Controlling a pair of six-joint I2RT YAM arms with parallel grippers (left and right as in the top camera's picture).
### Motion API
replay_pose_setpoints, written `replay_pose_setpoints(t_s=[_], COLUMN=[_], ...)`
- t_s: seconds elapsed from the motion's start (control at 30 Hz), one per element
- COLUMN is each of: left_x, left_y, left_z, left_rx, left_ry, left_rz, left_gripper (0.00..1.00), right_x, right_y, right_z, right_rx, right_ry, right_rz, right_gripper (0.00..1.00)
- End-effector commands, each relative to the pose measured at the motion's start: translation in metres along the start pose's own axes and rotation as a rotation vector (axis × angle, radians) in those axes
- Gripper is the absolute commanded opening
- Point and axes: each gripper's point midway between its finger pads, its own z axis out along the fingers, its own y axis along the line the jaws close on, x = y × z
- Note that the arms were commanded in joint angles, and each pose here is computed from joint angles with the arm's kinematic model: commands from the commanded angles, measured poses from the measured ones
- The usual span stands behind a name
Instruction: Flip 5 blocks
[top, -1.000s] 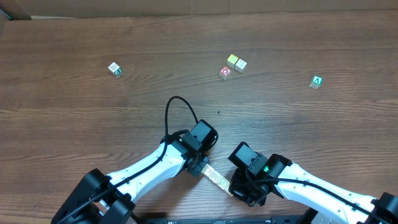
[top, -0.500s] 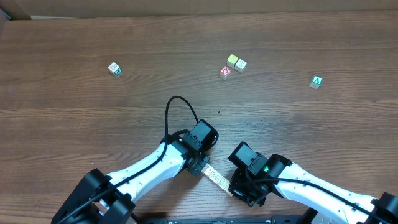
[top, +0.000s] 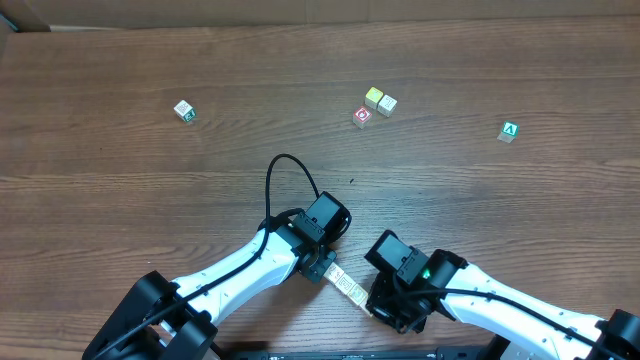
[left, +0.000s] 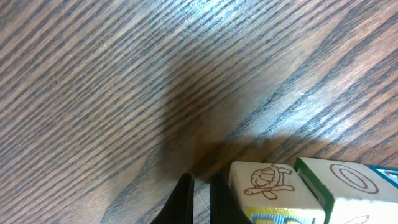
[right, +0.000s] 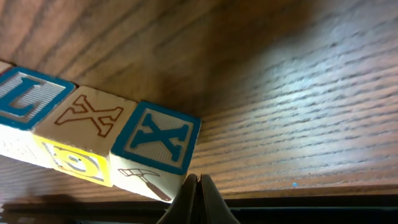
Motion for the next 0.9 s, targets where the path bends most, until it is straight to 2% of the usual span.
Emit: replay_pose_setpoints(t_s=[0.0, 0.87], left_x=[0.002, -0.009], left_y=[-0.006, -0.007], left_z=[0.003, 0.002], left_rx=[0.031, 0.033], left_ry=[0.007, -0.039], left_rz=[0.024, 0.124], left_gripper=[0.04, 0.04], right_x=[0.000, 0.003], right_y=[0.007, 0.011], right_z=[-0.001, 0.000], right_rx=[-0.026, -0.038], right_ry=[-0.010, -0.010], right_rz=[-0.002, 0.010], right_gripper=[0.04, 0.04])
